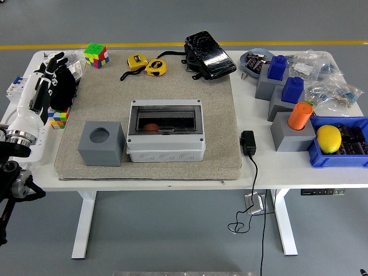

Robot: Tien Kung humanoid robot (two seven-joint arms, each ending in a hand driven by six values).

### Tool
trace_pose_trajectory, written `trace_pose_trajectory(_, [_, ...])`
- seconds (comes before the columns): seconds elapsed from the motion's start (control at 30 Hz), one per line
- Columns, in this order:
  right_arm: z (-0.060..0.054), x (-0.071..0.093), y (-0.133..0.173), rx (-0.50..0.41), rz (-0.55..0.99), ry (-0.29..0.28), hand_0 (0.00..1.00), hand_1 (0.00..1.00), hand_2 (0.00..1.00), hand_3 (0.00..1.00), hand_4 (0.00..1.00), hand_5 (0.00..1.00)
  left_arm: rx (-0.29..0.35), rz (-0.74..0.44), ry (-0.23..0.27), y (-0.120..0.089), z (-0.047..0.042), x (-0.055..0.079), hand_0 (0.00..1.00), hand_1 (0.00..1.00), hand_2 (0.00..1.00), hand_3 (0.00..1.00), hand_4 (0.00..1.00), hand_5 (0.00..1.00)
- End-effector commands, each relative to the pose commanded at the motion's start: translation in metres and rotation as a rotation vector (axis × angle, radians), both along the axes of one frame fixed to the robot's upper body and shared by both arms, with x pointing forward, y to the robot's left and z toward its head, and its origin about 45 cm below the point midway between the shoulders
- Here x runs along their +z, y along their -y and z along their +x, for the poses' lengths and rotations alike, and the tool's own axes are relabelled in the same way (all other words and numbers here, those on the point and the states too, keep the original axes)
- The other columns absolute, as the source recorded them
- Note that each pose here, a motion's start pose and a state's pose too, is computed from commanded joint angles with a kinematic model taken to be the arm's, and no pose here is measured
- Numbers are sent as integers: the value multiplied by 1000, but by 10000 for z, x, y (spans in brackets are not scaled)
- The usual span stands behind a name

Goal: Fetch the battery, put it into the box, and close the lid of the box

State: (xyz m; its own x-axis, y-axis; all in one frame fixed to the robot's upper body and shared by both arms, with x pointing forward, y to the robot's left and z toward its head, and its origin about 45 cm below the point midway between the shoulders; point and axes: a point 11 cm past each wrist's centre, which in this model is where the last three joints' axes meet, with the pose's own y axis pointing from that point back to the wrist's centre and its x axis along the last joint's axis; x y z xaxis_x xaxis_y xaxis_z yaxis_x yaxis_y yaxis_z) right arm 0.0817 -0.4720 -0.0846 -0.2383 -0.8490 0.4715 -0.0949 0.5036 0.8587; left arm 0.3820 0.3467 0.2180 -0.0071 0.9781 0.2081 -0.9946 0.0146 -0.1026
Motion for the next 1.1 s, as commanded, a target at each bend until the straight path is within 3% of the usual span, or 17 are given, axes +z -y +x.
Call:
trace_pose_trajectory(0.1, [-12,2,11,2,-1,-3,847,847,810,859,998,998,-7,65,-23,-21,9,-16,910,921,896,894,998,972])
trace_pose_trajectory(0.13, [-23,3,17,2,-2,-5,847,847,811,858,998,998,-8,89,-30,-36,16,-22,950,965,949,930,998,868])
trace_pose_trajectory(0.3, [-46,6,34,0,-5,-10,847,847,811,858,998,998,5,137,-38,-121,39,-16,950,965,949,930,998,868])
trace_pose_trajectory(0.5, [-43,7,35,-1,-6,-8,847,847,811,859,998,998,23,185,-29,-164,44,33,984,994,967,943,998,875])
trace_pose_trajectory(0.53, [-45,6,33,-1,-5,-8,847,847,810,859,998,998,24,181,-29,-159,41,32,965,990,965,932,998,912])
trace_pose_trajectory(0.7, [-51,1,25,0,-3,-8,847,847,810,859,998,998,20,145,-33,-126,31,7,965,990,965,932,998,912])
trace_pose_trajectory(0.73, [-51,1,25,0,-3,-8,848,847,811,859,998,998,20,141,-34,-124,29,1,951,940,929,911,998,965])
trace_pose_trajectory(1.1, [-33,12,40,-1,-7,-7,847,847,811,859,998,998,27,131,-25,-121,30,14,946,932,926,910,998,992])
